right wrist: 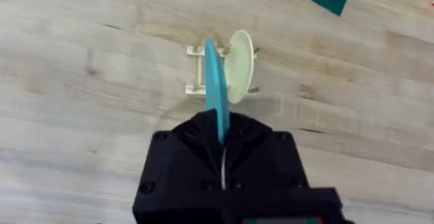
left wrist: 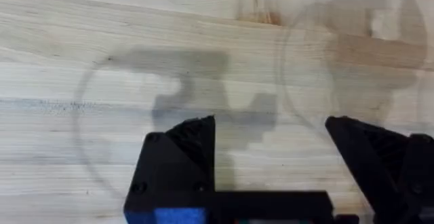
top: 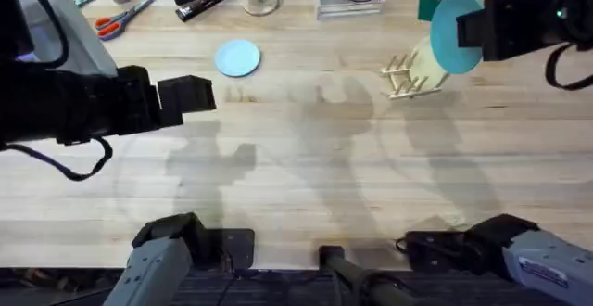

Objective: Pick up the plates from the table one by one and place each into a slot on the dish rack.

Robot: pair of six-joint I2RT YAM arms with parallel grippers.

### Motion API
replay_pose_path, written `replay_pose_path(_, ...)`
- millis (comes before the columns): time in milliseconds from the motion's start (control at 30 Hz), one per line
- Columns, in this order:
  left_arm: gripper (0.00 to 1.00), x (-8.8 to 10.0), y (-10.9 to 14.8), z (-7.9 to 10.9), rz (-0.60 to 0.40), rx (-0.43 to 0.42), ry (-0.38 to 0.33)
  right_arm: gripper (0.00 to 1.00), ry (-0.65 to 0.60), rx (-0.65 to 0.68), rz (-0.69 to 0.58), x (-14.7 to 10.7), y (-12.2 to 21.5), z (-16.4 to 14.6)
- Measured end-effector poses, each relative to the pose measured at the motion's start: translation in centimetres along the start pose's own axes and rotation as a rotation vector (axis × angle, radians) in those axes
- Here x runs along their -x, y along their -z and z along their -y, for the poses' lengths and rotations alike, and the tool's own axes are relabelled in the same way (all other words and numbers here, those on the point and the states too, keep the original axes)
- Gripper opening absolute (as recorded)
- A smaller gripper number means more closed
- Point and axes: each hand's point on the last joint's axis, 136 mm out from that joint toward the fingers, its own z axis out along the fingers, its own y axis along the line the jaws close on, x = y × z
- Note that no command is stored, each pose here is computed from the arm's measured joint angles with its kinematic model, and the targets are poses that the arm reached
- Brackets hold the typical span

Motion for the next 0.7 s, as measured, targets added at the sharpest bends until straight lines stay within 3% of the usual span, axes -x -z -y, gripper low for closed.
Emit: replay_pose_path(700, 0.993, 0.0, 0.0, 0.0, 0.0, 0.0, 0.0, 0.03, -0.022, -0.003, -0.016, -0.4, -0.02, 0.13)
